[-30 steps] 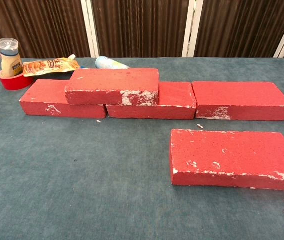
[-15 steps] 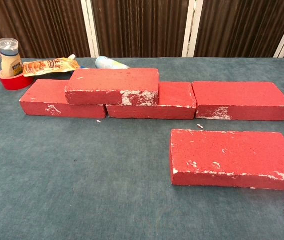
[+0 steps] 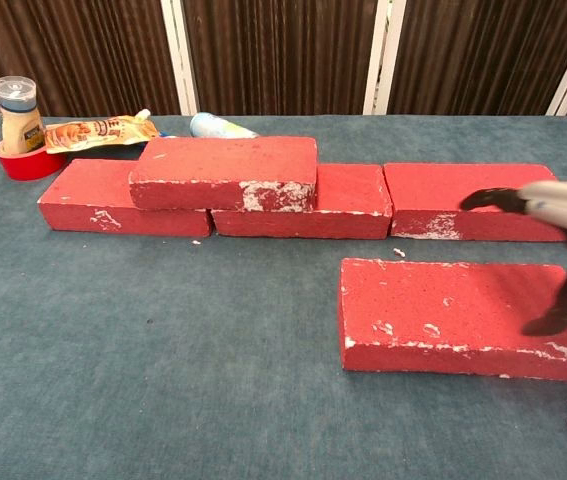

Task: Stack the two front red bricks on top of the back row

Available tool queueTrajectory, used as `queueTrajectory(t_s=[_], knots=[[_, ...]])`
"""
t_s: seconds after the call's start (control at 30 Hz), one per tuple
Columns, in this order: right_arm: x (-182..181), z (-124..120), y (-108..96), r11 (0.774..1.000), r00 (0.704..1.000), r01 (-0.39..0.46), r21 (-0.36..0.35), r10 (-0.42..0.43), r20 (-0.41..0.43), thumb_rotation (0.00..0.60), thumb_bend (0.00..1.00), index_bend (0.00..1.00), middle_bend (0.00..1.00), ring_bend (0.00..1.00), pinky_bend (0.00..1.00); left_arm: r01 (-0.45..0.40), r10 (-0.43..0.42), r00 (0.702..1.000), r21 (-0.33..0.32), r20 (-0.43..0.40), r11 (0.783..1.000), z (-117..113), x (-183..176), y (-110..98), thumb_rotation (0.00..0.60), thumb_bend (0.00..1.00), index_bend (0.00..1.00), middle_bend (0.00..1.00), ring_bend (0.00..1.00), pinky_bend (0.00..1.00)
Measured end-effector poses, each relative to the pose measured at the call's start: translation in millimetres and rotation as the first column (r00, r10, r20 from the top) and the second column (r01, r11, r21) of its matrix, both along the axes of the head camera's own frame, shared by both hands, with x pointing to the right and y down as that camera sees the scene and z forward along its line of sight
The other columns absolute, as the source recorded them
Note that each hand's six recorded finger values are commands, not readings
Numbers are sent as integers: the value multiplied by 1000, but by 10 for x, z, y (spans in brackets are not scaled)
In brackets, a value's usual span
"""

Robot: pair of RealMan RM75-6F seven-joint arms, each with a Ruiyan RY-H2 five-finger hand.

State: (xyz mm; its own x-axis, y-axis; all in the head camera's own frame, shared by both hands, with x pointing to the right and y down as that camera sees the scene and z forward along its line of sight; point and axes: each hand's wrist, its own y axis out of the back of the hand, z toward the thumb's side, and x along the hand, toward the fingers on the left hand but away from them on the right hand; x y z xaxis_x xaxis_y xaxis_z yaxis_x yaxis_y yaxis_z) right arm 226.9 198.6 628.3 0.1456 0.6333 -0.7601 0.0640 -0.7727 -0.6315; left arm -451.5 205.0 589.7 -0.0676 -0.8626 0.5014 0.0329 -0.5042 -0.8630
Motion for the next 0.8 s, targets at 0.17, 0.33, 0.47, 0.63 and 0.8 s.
queueTrajectory(t_s=[0.17,0.33,0.47,0.63,0.8], knots=[[-93,12,5,1000,1000,6,1,-6,12,600,0,144,103,20,0,-9,9,1000,12,-10,1000,17,49,63,600,239,0,0,0,0],[-100,3,21,1000,1000,7,-15,-7,19,600,0,144,103,18,0,2,-2,1000,45,-13,999,5,89,148,600,239,0,0,0,0],[-79,-28,4,1000,1000,19,-23,-19,19,600,0,135,100,10,0,16,-16,1000,47,-4,999,16,79,184,600,239,0,0,0,0],[-53,-29,31,996,999,48,-75,-46,22,600,0,123,91,3,0,39,-39,999,52,-7,998,35,56,191,600,239,0,0,0,0],[-43,33,51,993,997,75,-92,-73,29,600,0,123,88,2,0,31,-31,1000,54,0,998,27,48,193,600,239,0,0,0,0]])
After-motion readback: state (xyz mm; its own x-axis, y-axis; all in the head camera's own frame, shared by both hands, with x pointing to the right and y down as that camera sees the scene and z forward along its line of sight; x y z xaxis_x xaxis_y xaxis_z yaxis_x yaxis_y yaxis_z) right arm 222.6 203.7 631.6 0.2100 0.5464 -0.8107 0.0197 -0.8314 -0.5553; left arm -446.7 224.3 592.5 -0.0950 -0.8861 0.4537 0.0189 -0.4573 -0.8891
